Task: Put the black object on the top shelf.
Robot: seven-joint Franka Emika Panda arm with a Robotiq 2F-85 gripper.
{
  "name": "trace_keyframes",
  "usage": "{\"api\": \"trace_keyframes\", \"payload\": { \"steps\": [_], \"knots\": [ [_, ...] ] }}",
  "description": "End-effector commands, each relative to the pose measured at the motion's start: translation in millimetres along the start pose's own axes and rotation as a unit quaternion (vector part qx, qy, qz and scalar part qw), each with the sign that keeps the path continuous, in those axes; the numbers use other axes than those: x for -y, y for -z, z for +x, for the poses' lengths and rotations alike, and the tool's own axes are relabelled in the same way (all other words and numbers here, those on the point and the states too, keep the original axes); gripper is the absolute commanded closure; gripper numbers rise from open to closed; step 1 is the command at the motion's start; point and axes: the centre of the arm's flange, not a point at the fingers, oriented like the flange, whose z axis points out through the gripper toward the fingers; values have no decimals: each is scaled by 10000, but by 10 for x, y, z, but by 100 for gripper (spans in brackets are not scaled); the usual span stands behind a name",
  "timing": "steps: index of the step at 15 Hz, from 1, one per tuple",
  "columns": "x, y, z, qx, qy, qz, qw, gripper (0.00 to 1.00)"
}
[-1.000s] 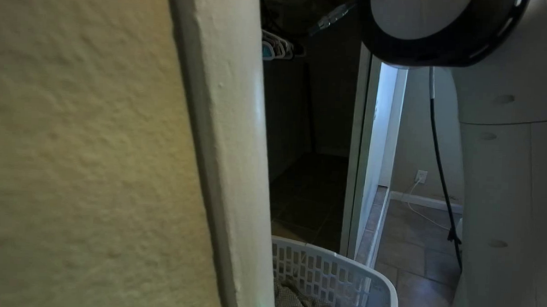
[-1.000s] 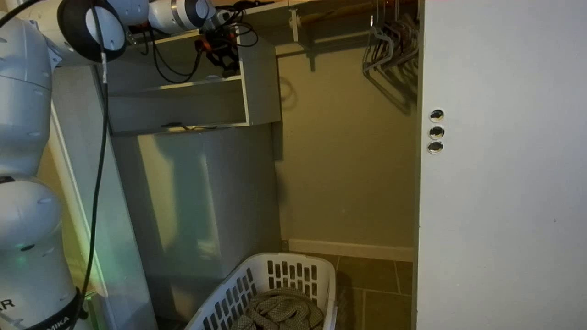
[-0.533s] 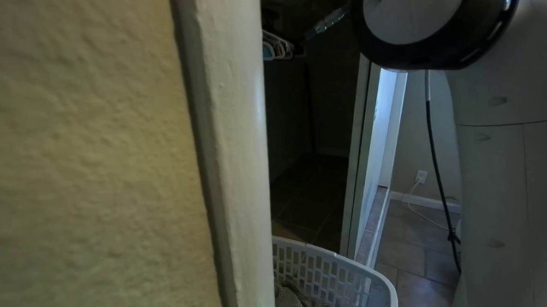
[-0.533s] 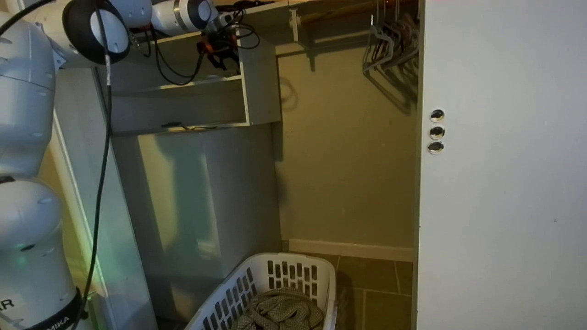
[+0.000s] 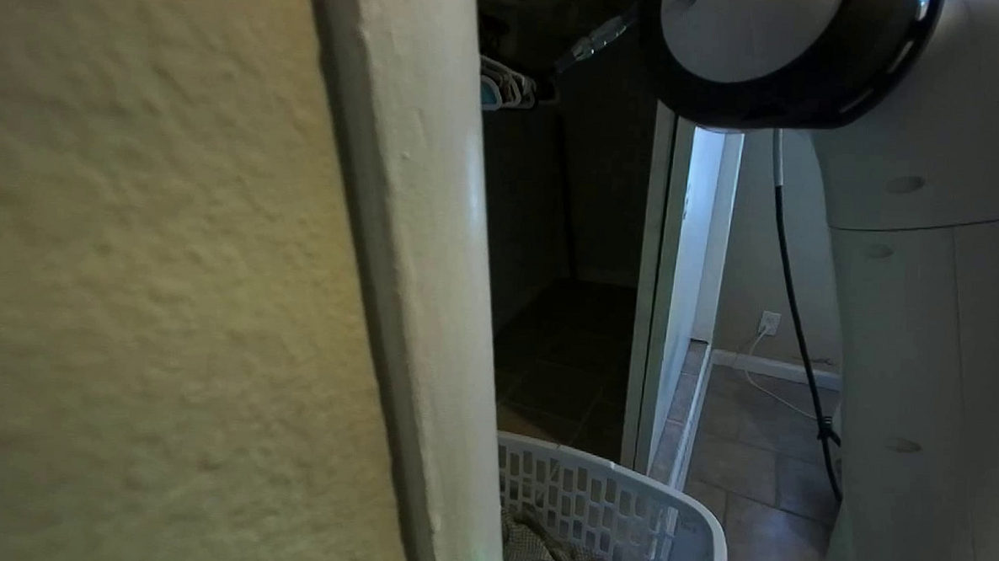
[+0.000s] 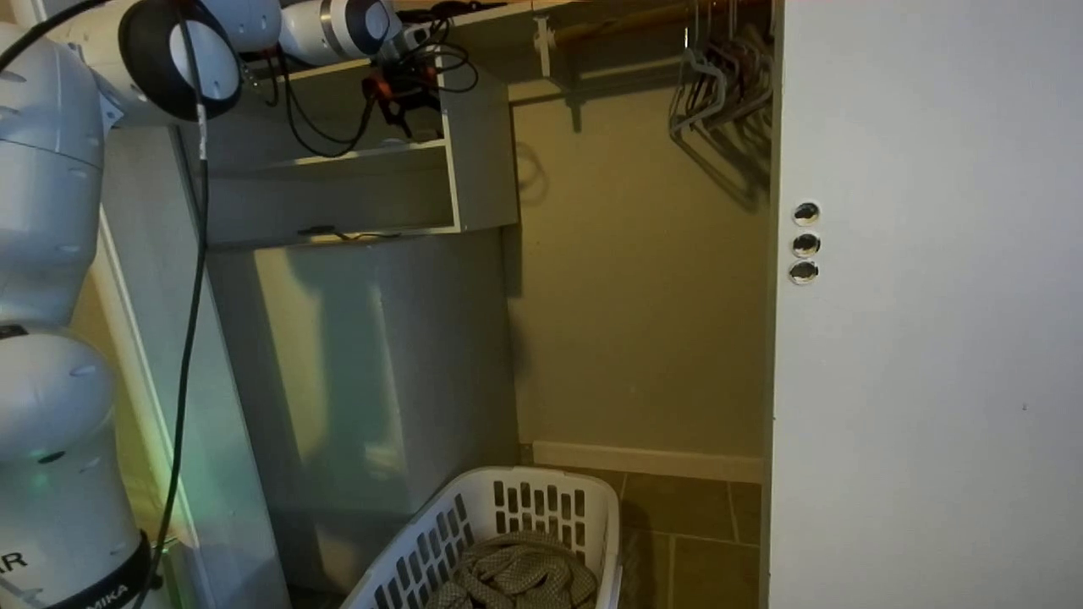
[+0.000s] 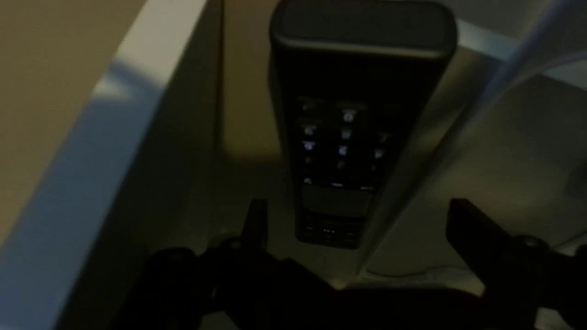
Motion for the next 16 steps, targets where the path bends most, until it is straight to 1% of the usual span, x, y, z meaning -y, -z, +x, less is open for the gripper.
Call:
{"api": "trace_keyframes", "payload": {
  "steps": [1, 4, 8, 11, 14, 16],
  "knots": [
    [-35, 255, -31, -44, -62, 132, 9999, 0],
    [-5, 415, -122, -27, -165, 198, 9997, 0],
    [26, 594, -245, 2, -392, 540, 9978, 0],
    [43, 649, -342, 170, -513, 648, 9964, 0],
    [41, 698, -451, 327, -569, 674, 9956, 0],
    [37, 771, -557, 383, -557, 566, 9961, 0]
  ]
}}
